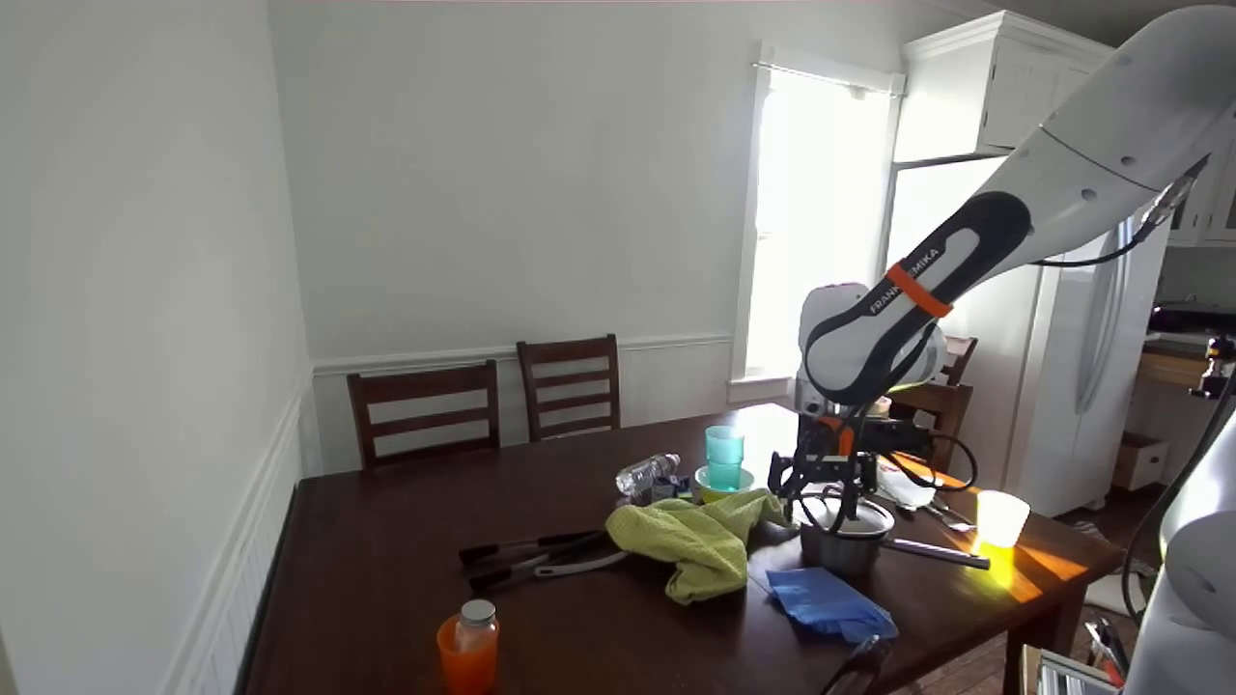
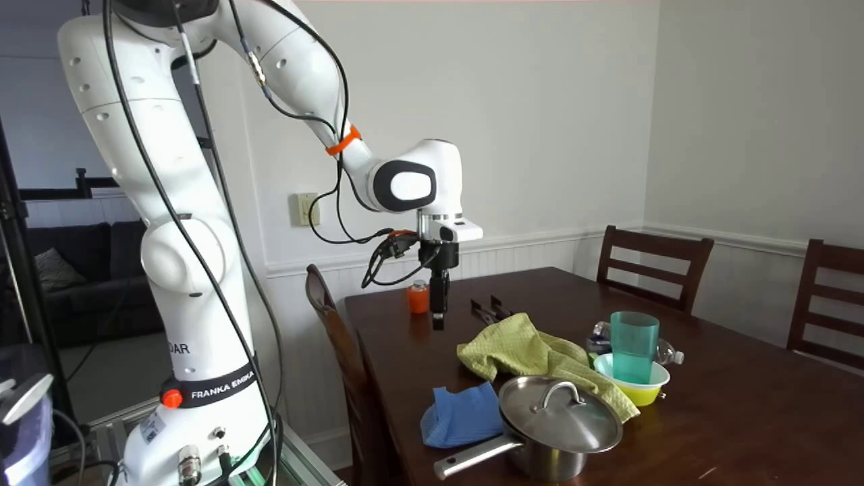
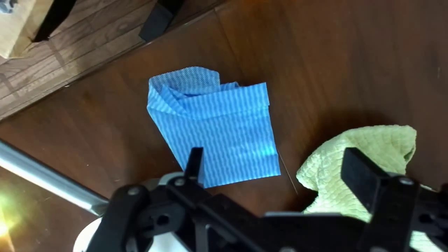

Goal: Put the blue towel on top of the silver lid then use the towel to put the lid on the table.

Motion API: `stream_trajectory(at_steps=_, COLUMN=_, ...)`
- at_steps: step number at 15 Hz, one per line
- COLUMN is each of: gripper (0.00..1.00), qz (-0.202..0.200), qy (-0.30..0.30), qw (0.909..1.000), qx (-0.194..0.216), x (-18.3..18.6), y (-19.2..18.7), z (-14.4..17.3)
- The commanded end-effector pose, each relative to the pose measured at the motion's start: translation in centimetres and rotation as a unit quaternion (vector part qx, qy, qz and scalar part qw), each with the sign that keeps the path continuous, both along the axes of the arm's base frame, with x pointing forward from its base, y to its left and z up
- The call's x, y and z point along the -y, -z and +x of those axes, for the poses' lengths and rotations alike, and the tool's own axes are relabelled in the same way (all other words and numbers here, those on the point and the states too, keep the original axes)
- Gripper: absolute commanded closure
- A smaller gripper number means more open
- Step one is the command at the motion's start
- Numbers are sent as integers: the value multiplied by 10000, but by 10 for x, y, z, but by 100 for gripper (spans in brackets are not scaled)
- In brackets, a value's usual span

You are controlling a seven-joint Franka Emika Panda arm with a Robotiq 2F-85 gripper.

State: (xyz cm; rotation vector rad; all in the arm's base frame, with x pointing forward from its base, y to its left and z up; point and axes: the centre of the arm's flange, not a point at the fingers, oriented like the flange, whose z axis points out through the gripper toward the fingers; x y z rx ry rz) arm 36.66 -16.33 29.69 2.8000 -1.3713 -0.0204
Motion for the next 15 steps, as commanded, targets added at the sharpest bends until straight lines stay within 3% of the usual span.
stream_trajectory(at_steps=1, gripper=0, qz=17, qy=1, qw=10000, qx=35, x=-2, y=7, z=0)
stream_trajectory(at_steps=5, gripper=0, qz=36, qy=-2, qw=10000, qx=40, x=-5, y=14, z=1)
stream_trajectory(at_steps=7, gripper=0, qz=39, qy=716, qw=9974, qx=-68, x=3, y=29, z=5)
stream_trajectory(at_steps=11, gripper=0, qz=-87, qy=1840, qw=9828, qx=-147, x=10, y=52, z=2)
stream_trajectory(at_steps=15, gripper=0, qz=-178, qy=2378, qw=9710, qx=-192, x=19, y=83, z=-3)
